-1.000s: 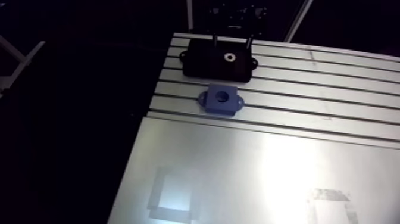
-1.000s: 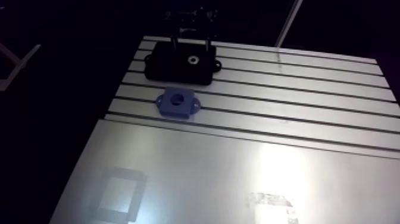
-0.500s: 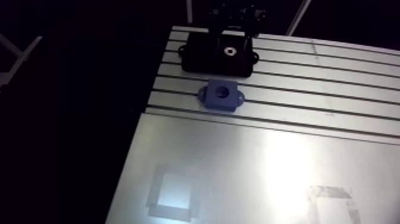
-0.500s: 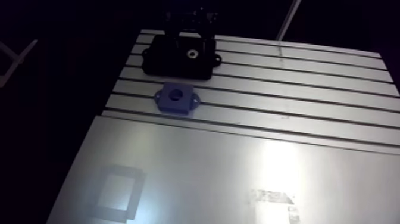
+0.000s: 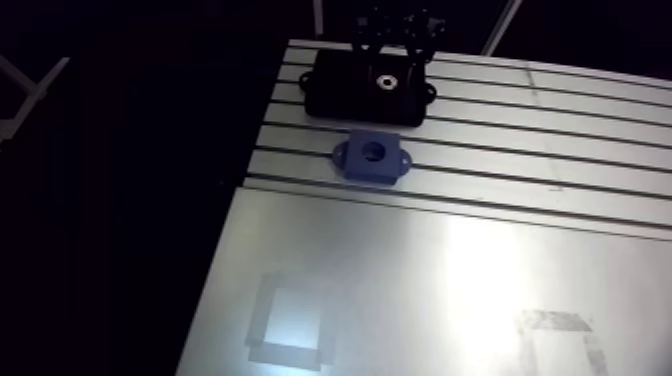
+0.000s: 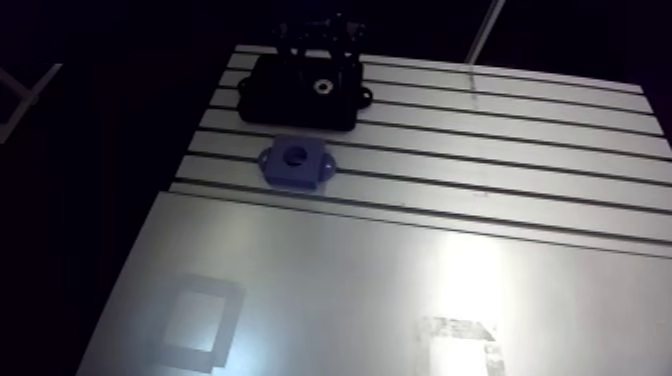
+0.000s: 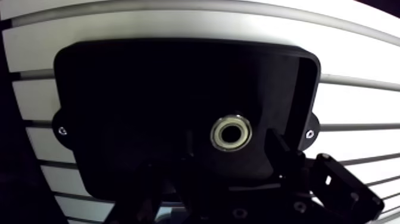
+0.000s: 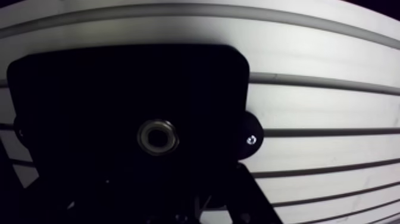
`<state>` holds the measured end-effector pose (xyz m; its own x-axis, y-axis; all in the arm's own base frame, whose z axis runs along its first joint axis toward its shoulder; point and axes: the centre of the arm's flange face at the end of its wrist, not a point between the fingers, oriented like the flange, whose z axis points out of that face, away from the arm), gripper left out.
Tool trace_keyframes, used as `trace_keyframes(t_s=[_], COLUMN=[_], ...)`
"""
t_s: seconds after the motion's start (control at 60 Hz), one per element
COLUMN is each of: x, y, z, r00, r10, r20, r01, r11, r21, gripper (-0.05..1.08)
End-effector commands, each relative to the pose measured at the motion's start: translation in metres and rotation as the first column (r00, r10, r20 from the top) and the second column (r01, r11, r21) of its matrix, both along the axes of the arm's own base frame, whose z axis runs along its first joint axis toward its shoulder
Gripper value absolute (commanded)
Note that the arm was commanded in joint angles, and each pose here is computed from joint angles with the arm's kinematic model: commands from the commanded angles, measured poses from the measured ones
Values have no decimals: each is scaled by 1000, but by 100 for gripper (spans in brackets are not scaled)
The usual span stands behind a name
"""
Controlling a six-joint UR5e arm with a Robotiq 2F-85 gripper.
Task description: Pick up the bearing and press it into the housing until flush.
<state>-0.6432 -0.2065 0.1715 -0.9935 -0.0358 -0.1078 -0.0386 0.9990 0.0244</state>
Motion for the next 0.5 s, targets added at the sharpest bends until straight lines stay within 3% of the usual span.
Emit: trace_keyframes(t_s=[0.017, 0.5], x=[1, 2], y=[-1, -2], z=[-1, -7], r00=[1000, 1000], r10=[3, 4], r20=[0, 3], r01=[-3, -4], r11=[1000, 1000], r21=[0, 2], gripper=[40, 50])
